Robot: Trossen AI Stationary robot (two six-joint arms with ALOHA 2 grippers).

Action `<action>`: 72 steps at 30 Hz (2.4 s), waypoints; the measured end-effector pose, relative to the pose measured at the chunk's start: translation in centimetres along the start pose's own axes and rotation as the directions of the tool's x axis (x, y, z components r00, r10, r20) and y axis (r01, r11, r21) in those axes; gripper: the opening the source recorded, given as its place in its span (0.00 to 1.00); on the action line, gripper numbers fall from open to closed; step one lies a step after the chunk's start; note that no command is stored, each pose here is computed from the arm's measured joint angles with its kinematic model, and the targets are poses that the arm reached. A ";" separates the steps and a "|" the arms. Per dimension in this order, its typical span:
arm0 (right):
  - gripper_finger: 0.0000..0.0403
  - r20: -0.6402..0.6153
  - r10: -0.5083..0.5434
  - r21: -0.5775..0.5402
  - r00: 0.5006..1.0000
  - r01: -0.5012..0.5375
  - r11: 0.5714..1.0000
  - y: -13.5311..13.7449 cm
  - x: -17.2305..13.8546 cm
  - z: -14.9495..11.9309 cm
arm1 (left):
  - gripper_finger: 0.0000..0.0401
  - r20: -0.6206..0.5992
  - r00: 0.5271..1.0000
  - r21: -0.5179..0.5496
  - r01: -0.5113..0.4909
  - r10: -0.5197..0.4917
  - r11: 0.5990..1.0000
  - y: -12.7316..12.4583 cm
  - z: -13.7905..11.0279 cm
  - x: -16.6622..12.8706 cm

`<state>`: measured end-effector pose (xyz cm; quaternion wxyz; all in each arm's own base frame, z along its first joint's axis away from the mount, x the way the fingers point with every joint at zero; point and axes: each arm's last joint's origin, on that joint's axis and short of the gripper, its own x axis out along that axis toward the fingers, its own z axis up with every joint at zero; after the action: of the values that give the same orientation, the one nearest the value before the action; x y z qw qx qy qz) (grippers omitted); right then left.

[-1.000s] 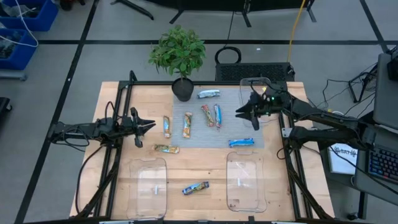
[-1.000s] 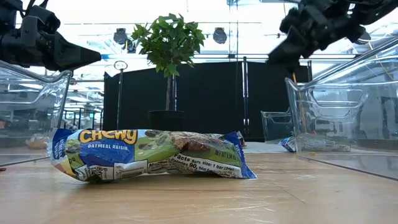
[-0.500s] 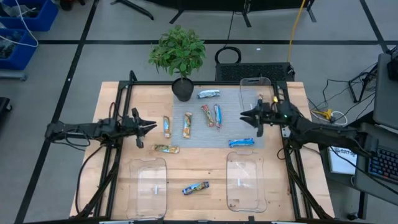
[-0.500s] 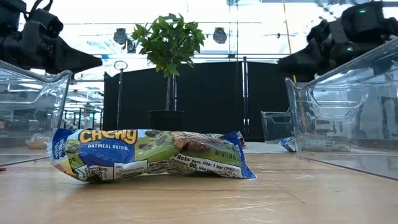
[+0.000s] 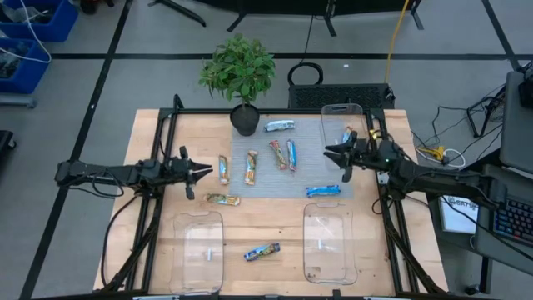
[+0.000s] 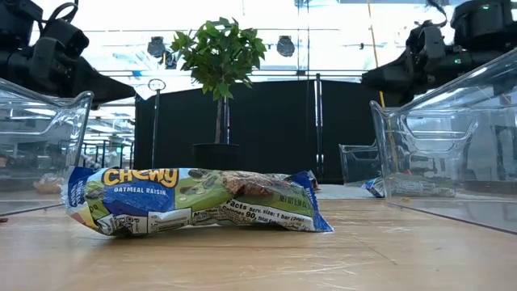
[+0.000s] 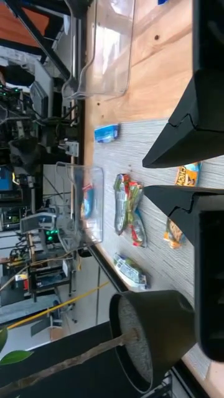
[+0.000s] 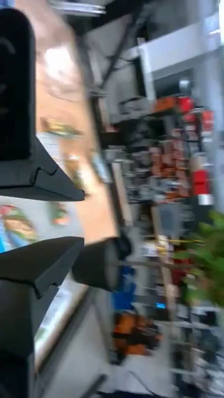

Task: Pick and place Granola Bars by type
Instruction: Put the right red granola bar into the top transparent bin

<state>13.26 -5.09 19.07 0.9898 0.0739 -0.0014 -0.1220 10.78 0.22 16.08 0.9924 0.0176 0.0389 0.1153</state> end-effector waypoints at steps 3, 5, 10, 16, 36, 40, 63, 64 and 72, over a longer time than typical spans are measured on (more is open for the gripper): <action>0.23 -0.174 -0.015 0.040 0.985 0.023 0.999 0.4 0.2 0.2 | 0.16 0.000 1.000 -0.002 0.000 0.000 1.000 0.0 0.0 0.0; 0.23 -0.283 -0.072 0.037 0.956 0.086 0.996 0.6 0.3 0.6 | 0.16 0.003 1.000 -0.002 0.000 0.000 1.000 0.0 0.0 0.0; 0.23 -0.372 -0.164 -0.023 0.913 0.168 0.986 1.5 0.5 1.5 | 0.16 0.004 1.000 -0.003 0.000 0.000 1.000 0.0 0.0 0.0; 0.23 -0.373 -0.118 -0.005 0.920 0.125 0.992 2.4 1.3 1.6 | 0.16 0.006 1.000 -0.003 0.000 0.000 1.000 0.0 0.1 0.0; 0.23 -0.624 -0.221 -0.081 0.749 0.219 0.972 4.3 9.7 7.5 | 0.16 0.010 1.000 -0.005 -0.001 0.001 1.000 0.0 0.1 0.0; 0.23 -0.685 -0.253 -0.055 0.683 0.298 0.953 4.0 11.4 8.3 | 0.16 0.010 1.000 -0.009 -0.001 0.002 1.000 0.0 0.1 0.0; 0.23 -0.854 -0.381 -0.177 0.353 0.491 0.853 1.5 19.9 1.6 | 0.16 0.018 1.000 -0.036 -0.001 0.002 0.999 0.0 0.2 0.0; 0.23 -0.860 -0.371 -0.167 0.350 0.493 0.854 1.5 20.0 1.3 | 0.16 0.018 1.000 -0.036 -0.001 0.002 0.999 0.0 0.2 0.0; 0.23 -0.885 -0.305 -0.093 0.353 0.508 0.856 1.8 20.8 -0.1 | 0.16 0.017 1.000 -0.036 -0.001 0.002 0.999 0.0 0.2 0.0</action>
<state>33.89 -8.36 18.90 0.7710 0.2212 0.5116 -0.3081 10.78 0.22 16.31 0.9928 0.0010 0.0282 0.1165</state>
